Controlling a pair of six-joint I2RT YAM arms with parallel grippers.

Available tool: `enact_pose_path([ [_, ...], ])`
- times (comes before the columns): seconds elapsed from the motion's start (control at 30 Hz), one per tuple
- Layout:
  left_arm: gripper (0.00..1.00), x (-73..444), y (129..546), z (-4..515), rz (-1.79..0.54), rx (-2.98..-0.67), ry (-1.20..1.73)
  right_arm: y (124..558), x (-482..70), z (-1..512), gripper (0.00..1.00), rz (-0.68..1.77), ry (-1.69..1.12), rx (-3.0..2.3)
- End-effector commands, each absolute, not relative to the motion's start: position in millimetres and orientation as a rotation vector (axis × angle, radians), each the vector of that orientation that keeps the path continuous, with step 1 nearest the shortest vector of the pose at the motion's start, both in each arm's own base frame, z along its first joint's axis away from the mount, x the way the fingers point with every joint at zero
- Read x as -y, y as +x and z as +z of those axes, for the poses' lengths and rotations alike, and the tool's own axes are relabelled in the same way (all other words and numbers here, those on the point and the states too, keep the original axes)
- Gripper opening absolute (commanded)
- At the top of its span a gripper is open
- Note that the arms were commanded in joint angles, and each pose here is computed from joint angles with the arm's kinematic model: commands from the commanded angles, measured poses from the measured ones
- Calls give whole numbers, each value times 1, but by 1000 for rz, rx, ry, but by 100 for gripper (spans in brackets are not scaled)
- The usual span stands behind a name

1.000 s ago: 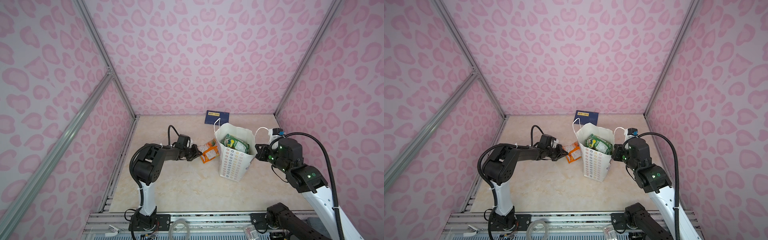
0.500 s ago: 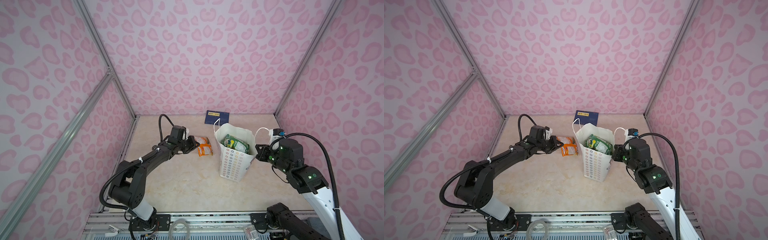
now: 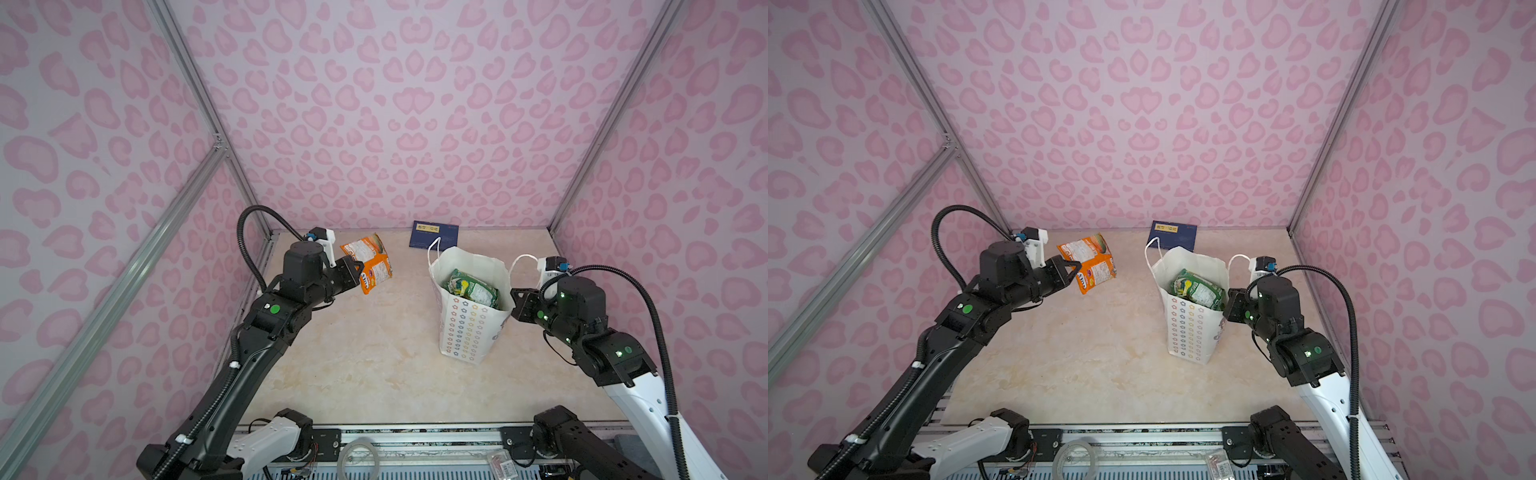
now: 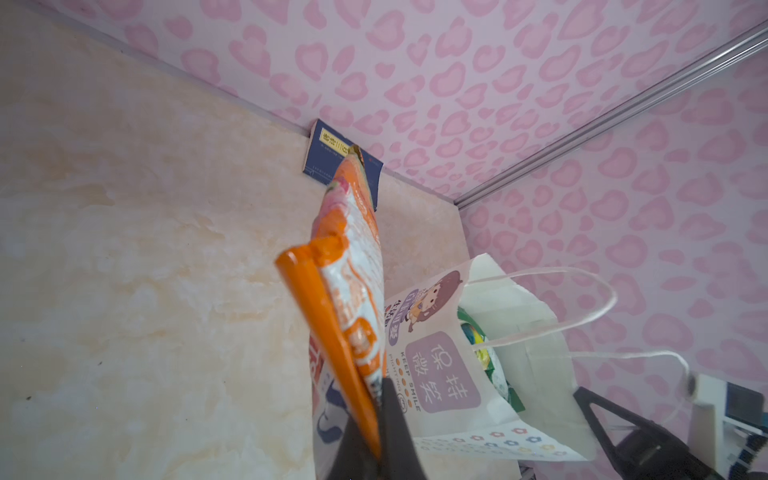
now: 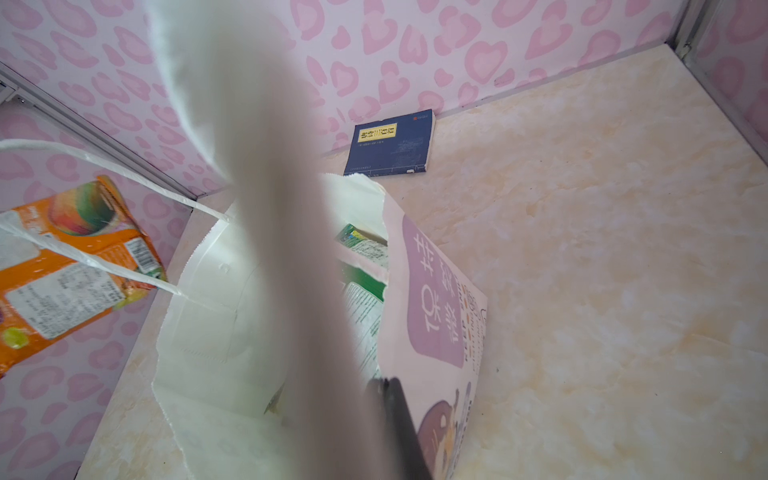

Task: Place the snacks into the paper bag
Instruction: 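Grasp the orange packet with the left gripper and lift it, then carry the orange packet over the bag opening with the left gripper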

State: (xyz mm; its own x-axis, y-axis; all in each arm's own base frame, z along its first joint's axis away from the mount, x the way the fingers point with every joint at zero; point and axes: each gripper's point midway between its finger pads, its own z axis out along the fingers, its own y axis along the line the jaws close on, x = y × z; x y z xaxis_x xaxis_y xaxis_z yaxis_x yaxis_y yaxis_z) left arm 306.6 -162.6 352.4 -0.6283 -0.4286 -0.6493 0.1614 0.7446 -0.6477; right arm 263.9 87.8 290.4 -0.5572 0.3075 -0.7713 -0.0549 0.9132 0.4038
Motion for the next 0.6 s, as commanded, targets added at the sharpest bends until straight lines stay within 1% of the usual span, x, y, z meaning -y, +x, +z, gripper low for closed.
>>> enact_pose_path([
  [0.0, 4, 156, 291, 381, -833, -2030, -127, 269, -91, 297, 0, 496, 166, -2074],
  [0.17, 3, 180, 262, 450, -948, -1872, 71, 270, -92, 292, 0, 501, 168, -2083],
  [0.3, 3, 210, 243, 485, -1004, -1786, 219, 270, -93, 292, 0, 508, 168, -2084],
  [0.43, 4, 249, 233, 504, -1045, -1762, 350, 268, -92, 293, 0, 508, 169, -2085],
  [0.57, 3, 289, 232, 506, -1066, -1775, 452, 266, -92, 294, 0, 509, 169, -2087],
])
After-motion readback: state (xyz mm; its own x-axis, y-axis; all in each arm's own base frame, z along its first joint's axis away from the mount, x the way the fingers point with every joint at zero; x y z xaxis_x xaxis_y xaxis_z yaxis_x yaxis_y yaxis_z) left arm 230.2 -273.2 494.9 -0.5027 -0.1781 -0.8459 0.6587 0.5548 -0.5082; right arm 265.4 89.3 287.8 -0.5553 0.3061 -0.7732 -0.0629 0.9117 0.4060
